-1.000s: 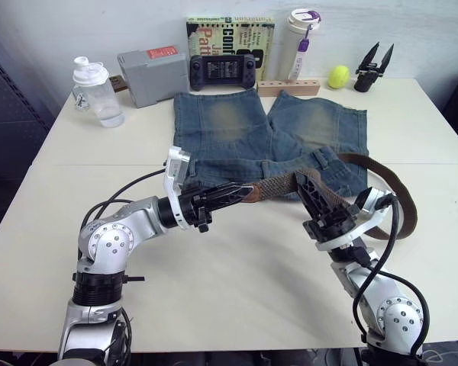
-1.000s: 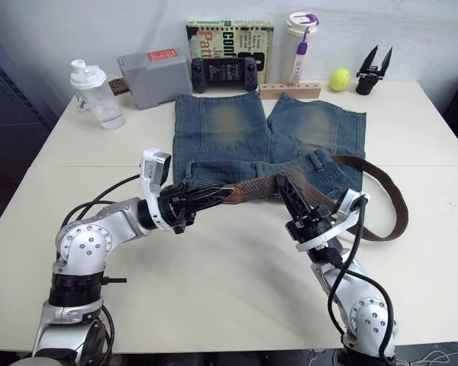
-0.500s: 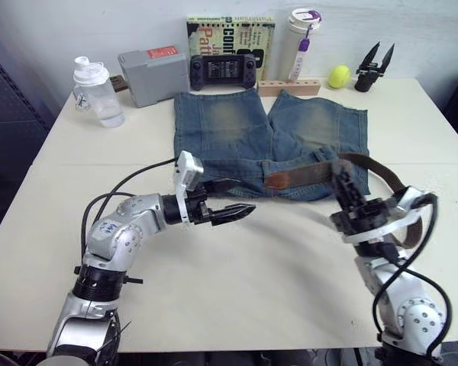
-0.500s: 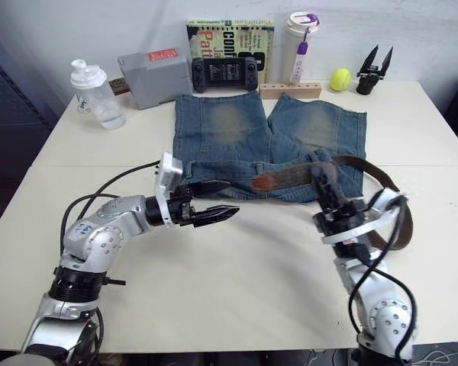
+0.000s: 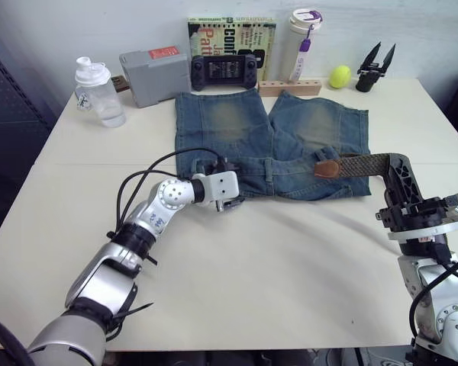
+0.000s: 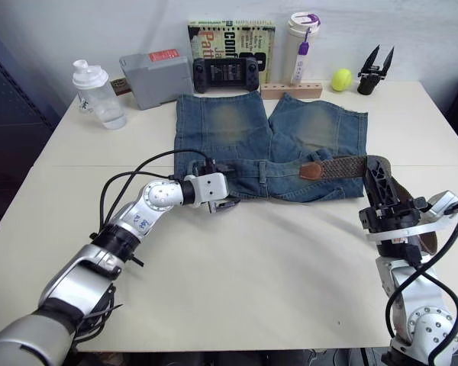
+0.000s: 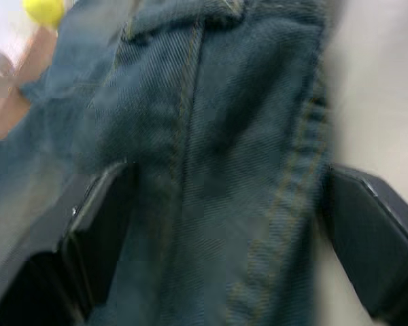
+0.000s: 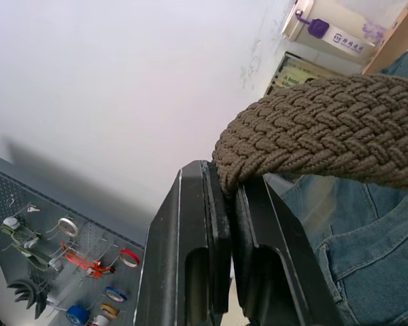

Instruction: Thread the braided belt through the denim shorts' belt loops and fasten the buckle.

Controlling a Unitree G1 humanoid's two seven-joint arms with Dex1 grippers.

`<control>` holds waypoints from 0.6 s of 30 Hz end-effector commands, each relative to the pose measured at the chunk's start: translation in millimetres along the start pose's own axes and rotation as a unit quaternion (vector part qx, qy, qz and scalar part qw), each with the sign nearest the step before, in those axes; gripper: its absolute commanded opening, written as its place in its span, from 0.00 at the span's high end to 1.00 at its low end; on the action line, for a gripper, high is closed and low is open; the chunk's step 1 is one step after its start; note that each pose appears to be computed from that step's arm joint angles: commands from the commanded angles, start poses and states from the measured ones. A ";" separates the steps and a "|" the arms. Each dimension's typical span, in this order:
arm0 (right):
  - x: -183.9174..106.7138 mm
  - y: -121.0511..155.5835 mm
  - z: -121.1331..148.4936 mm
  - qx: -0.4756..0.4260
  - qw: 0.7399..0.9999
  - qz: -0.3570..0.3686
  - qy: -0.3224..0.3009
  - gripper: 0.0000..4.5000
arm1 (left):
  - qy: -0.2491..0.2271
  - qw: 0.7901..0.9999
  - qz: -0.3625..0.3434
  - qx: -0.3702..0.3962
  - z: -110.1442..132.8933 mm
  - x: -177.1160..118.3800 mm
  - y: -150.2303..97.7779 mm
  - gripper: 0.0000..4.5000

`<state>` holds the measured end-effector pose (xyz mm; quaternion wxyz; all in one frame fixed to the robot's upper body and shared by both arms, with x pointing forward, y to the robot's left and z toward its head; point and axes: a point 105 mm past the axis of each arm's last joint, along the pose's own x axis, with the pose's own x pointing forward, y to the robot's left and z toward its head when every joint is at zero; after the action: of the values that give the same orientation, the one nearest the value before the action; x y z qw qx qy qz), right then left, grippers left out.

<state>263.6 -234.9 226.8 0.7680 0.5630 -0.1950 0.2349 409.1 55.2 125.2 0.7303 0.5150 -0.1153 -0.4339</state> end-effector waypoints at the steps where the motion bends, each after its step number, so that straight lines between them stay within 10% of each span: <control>1: 3.6 7.8 10.5 -0.021 1.000 0.013 -0.009 1.00 | 0.006 1.000 -0.009 -0.016 -17.2 -23.0 -16.4 0.76; 10: 7.9 7.2 13.3 -0.045 0.999 0.007 0.008 1.00 | -0.084 0.996 0.016 -0.026 12.1 -102.4 -28.4 0.76; 18: 5.9 12.4 0.3 -0.070 0.993 -0.004 0.092 1.00 | -0.058 0.992 -0.012 -0.114 13.6 -174.4 -58.9 0.76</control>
<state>268.6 -236.0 228.6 0.8207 0.4986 -0.1342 0.2447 272.4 169.3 115.5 0.7660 0.4126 -0.0866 -0.4853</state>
